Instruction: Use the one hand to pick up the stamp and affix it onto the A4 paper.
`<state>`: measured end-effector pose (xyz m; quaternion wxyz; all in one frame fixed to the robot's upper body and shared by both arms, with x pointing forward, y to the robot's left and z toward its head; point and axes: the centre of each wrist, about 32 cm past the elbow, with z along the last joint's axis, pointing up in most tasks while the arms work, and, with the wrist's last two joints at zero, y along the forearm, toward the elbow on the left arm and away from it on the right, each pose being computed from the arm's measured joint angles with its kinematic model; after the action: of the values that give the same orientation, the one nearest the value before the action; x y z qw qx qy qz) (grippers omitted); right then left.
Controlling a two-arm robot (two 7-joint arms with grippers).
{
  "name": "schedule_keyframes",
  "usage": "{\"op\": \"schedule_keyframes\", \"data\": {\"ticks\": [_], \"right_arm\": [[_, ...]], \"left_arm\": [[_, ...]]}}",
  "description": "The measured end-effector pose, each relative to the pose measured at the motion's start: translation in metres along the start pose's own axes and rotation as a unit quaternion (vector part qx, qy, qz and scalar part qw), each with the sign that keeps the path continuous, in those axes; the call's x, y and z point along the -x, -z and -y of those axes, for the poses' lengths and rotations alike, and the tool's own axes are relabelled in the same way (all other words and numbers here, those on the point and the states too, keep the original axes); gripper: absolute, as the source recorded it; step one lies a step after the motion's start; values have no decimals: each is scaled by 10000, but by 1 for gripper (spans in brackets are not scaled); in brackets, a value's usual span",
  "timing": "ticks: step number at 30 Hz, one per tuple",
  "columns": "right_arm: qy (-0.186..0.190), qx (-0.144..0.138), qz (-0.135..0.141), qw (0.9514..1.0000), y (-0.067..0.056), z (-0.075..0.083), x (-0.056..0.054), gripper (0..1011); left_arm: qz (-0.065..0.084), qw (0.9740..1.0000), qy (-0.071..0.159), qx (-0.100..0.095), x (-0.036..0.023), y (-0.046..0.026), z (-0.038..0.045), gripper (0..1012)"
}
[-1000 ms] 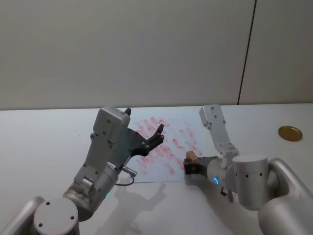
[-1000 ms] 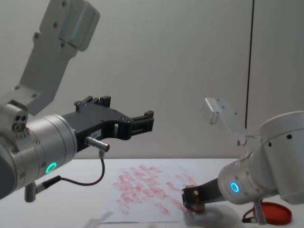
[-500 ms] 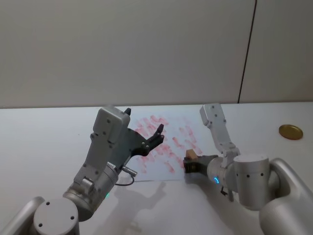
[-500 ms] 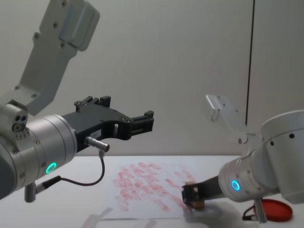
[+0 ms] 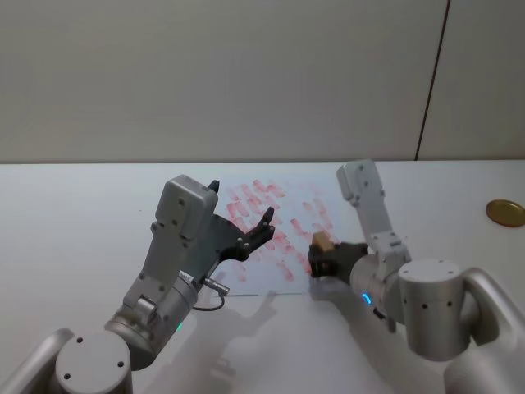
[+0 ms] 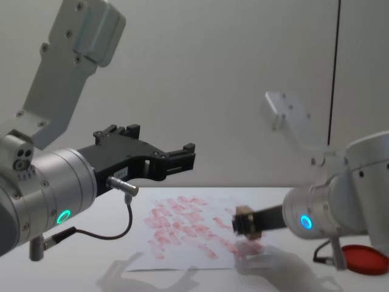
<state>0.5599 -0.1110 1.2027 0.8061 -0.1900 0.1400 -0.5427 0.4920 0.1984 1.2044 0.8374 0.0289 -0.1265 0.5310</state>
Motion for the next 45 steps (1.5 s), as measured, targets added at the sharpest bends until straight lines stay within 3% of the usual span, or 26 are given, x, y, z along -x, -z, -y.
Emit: {"op": "schedule_keyframes", "data": {"ticks": [10, 17, 24, 32, 45], "right_arm": [[187, -747, 281, 9966, -128, 233, 28, 233], [503, -1290, 410, 9895, -209, 467, 14, 233], [894, -1516, 351, 9838, -229, 651, -57, 233], [1274, -1423, 113, 9815, -179, 808, -186, 233], [1593, -870, -347, 9828, 29, 891, -383, 233]], "left_arm": [[0, 10000, 0, 0, 0, 0, 0, 993], [0, 10000, 0, 0, 0, 0, 0, 993], [0, 10000, 0, 0, 0, 0, 0, 993], [0, 10000, 0, 0, 0, 0, 0, 993], [0, 10000, 0, 0, 0, 0, 0, 993]]}}
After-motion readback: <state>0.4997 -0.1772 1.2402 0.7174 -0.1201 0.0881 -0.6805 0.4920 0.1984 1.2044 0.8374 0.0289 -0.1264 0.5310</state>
